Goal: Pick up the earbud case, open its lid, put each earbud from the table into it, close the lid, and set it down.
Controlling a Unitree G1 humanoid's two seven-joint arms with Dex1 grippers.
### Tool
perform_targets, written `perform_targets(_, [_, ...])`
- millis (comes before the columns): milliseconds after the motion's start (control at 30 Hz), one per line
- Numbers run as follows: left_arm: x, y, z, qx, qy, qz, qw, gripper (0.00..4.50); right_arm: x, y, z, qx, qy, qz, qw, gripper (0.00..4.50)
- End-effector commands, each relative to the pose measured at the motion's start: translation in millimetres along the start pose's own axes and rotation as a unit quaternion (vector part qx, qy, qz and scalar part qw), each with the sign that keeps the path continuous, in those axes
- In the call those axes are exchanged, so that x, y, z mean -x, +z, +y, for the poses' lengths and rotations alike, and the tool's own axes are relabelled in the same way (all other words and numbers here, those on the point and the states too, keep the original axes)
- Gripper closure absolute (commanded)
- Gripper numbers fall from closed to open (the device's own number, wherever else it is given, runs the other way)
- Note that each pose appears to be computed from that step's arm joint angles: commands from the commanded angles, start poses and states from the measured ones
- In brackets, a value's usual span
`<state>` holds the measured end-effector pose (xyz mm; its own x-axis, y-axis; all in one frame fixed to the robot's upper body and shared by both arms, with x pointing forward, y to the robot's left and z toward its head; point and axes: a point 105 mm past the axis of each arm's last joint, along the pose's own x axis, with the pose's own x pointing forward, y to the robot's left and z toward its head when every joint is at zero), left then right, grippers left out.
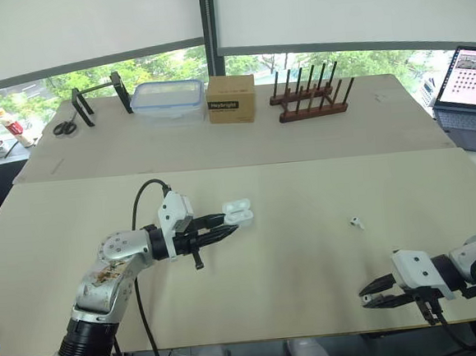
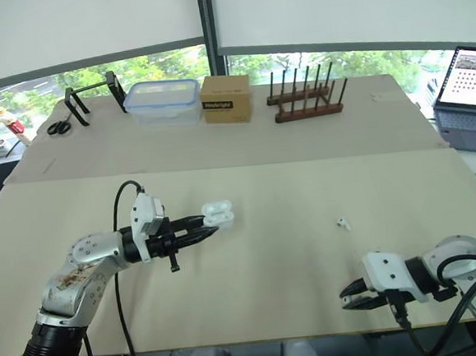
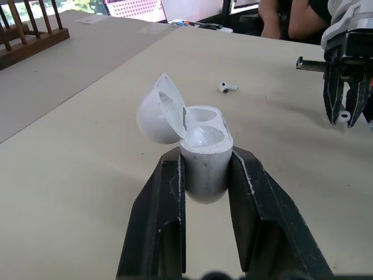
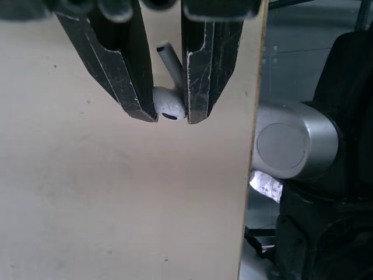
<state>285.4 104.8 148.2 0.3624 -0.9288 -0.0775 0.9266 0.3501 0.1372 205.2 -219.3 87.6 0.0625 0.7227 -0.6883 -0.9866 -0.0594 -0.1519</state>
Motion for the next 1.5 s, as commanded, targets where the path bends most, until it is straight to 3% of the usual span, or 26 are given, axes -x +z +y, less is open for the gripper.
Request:
perform_targets(33, [-0.8, 11.0, -3.3, -0.014, -0.008, -0.012, 1.000, 3.98, 3.7, 3.5, -2.7, -0.001, -0.007, -0.003, 1.000, 4.16])
perform_targets(100, [-0.7, 11.2, -3.6, -0.013, -0.008, -0.011, 1.000, 3.98, 4.1, 0.2, -2.2, -0.010, -0.004, 0.004, 1.000, 4.16])
perform_targets(167, [-1.1, 11.4, -3.5, -0.012, -0.008, -0.011, 1.000, 3.98, 4.4, -2.9, -4.5, -0.012, -0.007, 0.009, 1.000, 3.10])
perform_targets(367, [-3.0, 11.9, -4.0, -0.010, -0.007, -0.012, 1.000, 3.98, 3.4, -4.3, -10.0, 0.005, -0.010, 0.016, 1.000, 1.07])
perform_targets(667, [-4.1, 10.1, -5.2, -0.004, -0.009, -0.010, 1.000, 3.98, 15.3, 26.7, -5.7, 0.019, -0.008, 0.020, 1.000, 1.03])
perform_targets(900, [-6.6, 7.3, -7.3, 0.002, -0.013, -0.009, 1.000, 3.98, 18.5, 35.4, -3.7, -0.008, -0.046, 0.148, 0.988, 1.03])
perform_targets(1133, [-9.7, 6.6, -10.0, 0.005, -0.018, -0.009, 1.000, 3.98, 4.2, 24.7, 6.2, -0.049, -0.057, 0.218, 0.973, 1.03])
perform_targets(1500, [-9.4, 7.1, -9.2, 0.006, -0.016, -0.006, 1.000, 3.98, -1.1, 8.8, 0.2, -0.048, -0.081, 0.239, 0.967, 1.03])
